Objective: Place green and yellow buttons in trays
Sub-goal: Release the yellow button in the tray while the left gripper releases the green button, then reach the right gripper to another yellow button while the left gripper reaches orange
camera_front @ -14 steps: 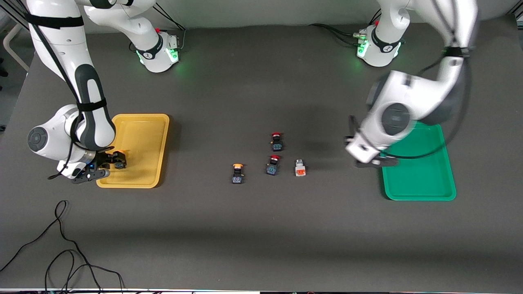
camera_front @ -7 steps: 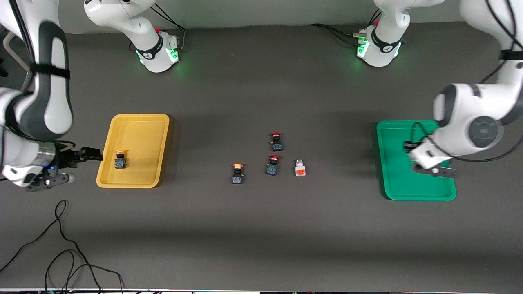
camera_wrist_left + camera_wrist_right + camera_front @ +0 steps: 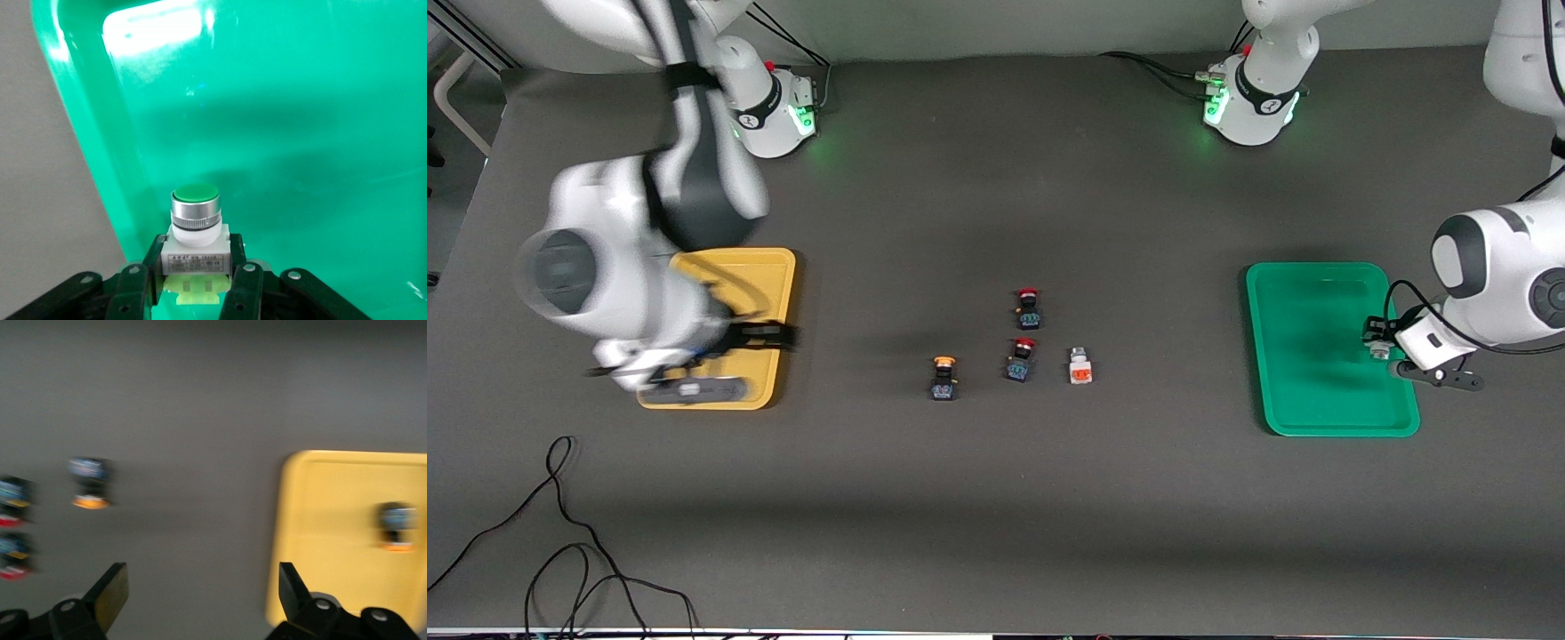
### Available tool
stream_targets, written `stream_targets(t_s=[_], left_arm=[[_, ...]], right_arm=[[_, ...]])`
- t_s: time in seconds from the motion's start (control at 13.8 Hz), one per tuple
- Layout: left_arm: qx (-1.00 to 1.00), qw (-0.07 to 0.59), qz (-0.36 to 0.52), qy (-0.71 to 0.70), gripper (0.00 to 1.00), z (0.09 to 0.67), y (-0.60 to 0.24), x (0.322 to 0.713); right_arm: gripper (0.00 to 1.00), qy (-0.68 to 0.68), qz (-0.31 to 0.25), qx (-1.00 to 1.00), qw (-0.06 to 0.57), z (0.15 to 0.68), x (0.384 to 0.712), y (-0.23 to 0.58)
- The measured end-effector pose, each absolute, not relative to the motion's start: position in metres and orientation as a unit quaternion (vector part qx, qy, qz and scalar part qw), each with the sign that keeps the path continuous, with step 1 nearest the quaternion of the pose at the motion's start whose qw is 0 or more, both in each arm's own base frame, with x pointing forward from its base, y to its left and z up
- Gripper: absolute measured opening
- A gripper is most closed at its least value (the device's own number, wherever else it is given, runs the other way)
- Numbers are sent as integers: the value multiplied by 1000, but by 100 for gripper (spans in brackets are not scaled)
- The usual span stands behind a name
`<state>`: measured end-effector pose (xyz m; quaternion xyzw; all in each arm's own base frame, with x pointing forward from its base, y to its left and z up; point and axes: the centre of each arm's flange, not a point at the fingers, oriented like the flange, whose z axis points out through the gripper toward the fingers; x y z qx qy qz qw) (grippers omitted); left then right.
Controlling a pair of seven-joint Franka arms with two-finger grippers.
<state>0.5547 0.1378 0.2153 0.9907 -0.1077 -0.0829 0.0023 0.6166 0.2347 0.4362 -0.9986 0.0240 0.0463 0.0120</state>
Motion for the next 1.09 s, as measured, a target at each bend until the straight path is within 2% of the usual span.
stream_targets(t_s=[0.15, 0.36, 0.8, 1.09], left_arm=[[990, 3, -82, -111, 41, 215, 134, 556], [991, 4, -81, -111, 41, 215, 133, 557], [994, 3, -83, -67, 41, 214, 126, 557], [996, 2, -88, -33, 41, 207, 125, 556]], right_arm=[[100, 56, 35, -998, 16, 409, 610, 317], [100, 58, 12, -998, 12, 364, 609, 381], [100, 57, -46, -997, 9, 232, 609, 378], [100, 43, -45, -998, -2, 175, 594, 388]])
